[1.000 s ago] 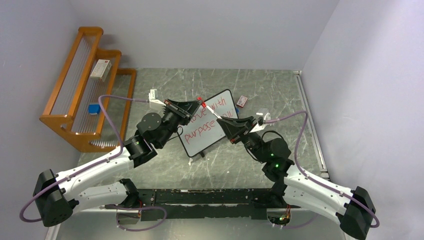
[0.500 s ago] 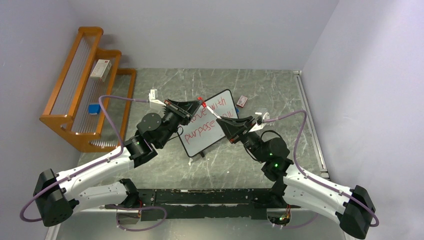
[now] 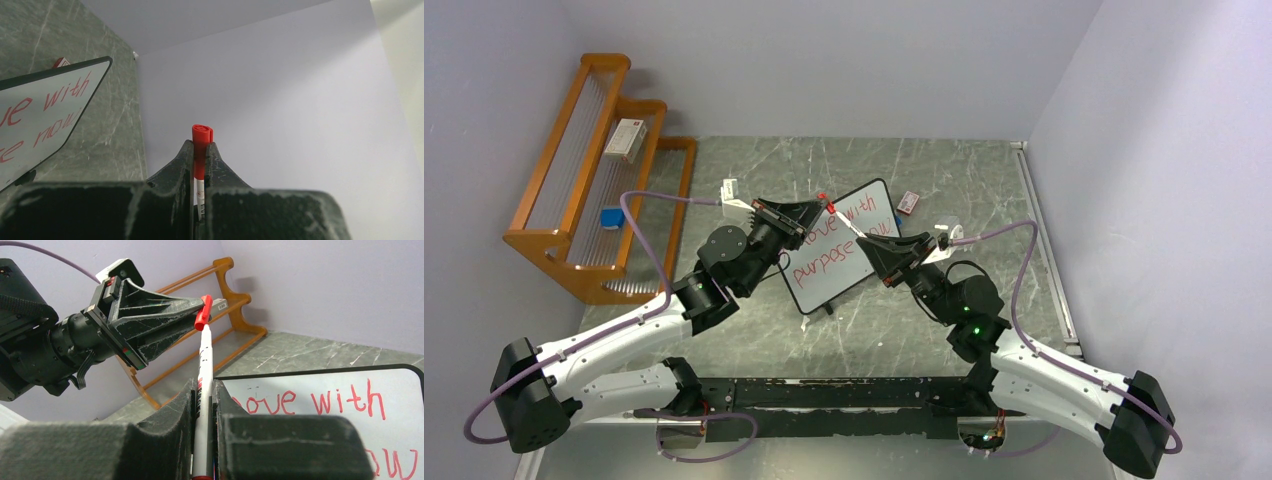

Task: Write a sentence on the whiteboard
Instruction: Close the whiteboard marker at the center of the board.

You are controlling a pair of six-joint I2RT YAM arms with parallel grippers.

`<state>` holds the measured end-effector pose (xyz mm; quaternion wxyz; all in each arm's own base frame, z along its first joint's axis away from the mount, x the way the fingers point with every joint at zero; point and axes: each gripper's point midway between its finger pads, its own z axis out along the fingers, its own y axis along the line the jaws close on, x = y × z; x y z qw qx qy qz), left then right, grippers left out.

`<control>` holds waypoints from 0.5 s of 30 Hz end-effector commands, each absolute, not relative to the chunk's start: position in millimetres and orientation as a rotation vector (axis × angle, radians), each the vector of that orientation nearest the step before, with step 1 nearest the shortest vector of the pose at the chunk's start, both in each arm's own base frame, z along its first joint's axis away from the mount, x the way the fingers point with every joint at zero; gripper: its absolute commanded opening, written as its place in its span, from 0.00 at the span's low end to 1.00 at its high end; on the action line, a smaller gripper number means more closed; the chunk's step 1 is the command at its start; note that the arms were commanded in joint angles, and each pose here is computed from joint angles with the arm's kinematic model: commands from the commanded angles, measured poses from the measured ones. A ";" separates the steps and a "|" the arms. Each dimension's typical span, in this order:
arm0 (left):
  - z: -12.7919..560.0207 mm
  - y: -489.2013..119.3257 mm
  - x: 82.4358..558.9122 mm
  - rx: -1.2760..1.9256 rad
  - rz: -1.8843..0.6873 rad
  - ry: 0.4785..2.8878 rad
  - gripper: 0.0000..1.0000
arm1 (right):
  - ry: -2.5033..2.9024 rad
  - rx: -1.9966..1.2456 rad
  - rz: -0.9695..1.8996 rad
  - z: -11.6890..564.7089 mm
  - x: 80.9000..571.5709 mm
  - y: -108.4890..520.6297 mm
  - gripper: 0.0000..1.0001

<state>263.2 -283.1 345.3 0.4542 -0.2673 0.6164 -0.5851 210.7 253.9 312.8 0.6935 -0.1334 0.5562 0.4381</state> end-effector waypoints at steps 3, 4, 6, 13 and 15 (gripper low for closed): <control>355.3 -277.7 267.0 -0.667 -1.446 1.469 0.05 | 1.193 -0.292 1.012 329.3 205.5 254.5 0.00; 355.3 -277.9 267.1 -0.667 -1.446 1.470 0.05 | 1.192 -0.293 1.011 329.8 205.5 254.6 0.00; 355.8 -277.8 267.3 -0.668 -1.446 1.468 0.05 | 1.190 -0.295 1.016 330.9 204.9 255.0 0.00; 356.4 -277.6 268.3 -0.669 -1.442 1.464 0.05 | 1.192 -0.296 1.018 330.7 204.4 254.9 0.00; 357.4 -278.0 268.3 -0.669 -1.444 1.462 0.05 | 1.194 -0.300 1.016 330.5 204.6 255.6 0.00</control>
